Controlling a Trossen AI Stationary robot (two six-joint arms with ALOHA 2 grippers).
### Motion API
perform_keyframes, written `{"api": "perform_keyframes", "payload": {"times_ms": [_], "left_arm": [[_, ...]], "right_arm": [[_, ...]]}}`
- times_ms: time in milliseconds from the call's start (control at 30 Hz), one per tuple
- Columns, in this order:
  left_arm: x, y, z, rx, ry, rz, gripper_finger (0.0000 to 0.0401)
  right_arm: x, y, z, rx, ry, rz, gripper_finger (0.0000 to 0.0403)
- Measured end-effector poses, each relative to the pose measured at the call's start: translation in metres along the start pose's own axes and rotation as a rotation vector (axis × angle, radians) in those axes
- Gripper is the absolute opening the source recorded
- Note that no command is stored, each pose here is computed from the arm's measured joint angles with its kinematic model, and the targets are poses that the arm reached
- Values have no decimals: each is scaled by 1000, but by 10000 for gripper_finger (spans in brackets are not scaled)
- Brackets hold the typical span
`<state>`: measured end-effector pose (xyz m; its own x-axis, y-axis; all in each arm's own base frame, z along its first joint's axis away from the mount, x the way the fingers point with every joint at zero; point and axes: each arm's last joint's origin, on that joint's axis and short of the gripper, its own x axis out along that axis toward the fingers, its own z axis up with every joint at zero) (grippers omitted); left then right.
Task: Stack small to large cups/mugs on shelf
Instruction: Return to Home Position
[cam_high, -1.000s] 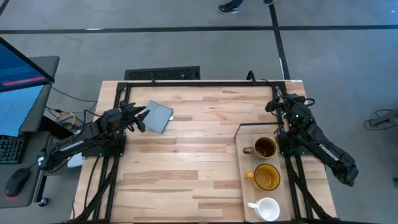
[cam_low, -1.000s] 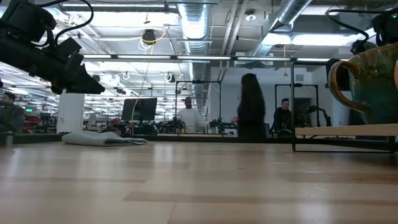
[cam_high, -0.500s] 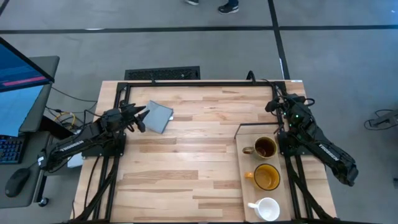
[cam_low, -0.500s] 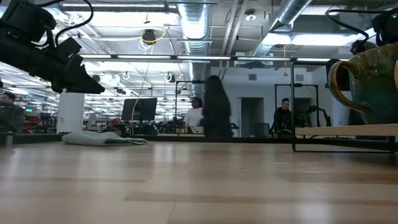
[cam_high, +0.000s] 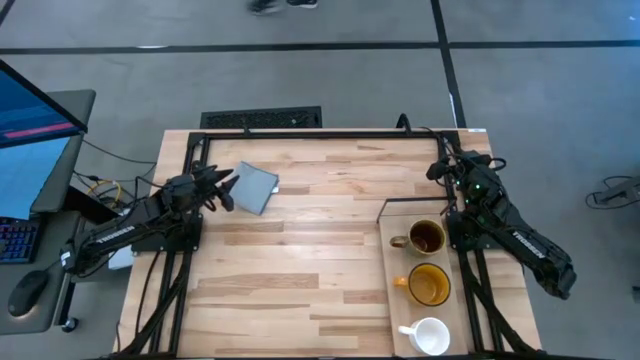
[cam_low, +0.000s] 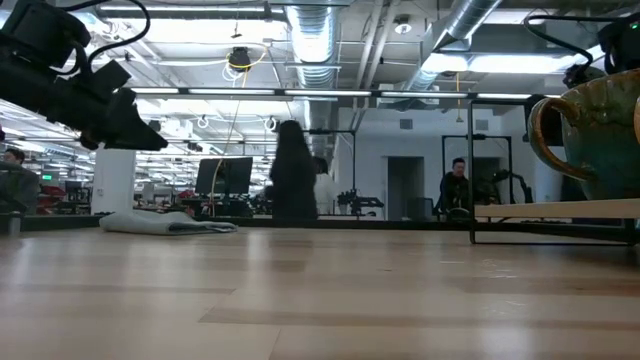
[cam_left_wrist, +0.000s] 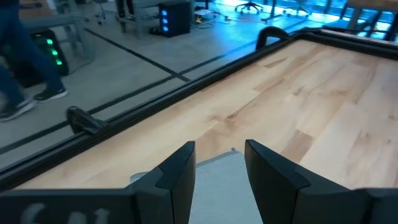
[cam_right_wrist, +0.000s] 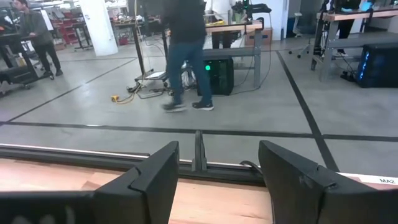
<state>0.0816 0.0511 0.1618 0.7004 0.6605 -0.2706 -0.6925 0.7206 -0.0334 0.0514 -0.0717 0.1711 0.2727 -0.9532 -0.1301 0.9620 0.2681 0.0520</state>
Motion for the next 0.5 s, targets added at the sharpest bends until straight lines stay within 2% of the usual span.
{"api": "perform_keyframes", "payload": {"times_ms": [167, 500], "left_arm": [[0, 2, 0, -14, -9, 72, 130], [0, 2, 0, -55, -11, 72, 130]], "right_arm": [[0, 0, 0, 0, 0, 0, 244], [0, 0, 0, 0, 0, 0, 244]]}}
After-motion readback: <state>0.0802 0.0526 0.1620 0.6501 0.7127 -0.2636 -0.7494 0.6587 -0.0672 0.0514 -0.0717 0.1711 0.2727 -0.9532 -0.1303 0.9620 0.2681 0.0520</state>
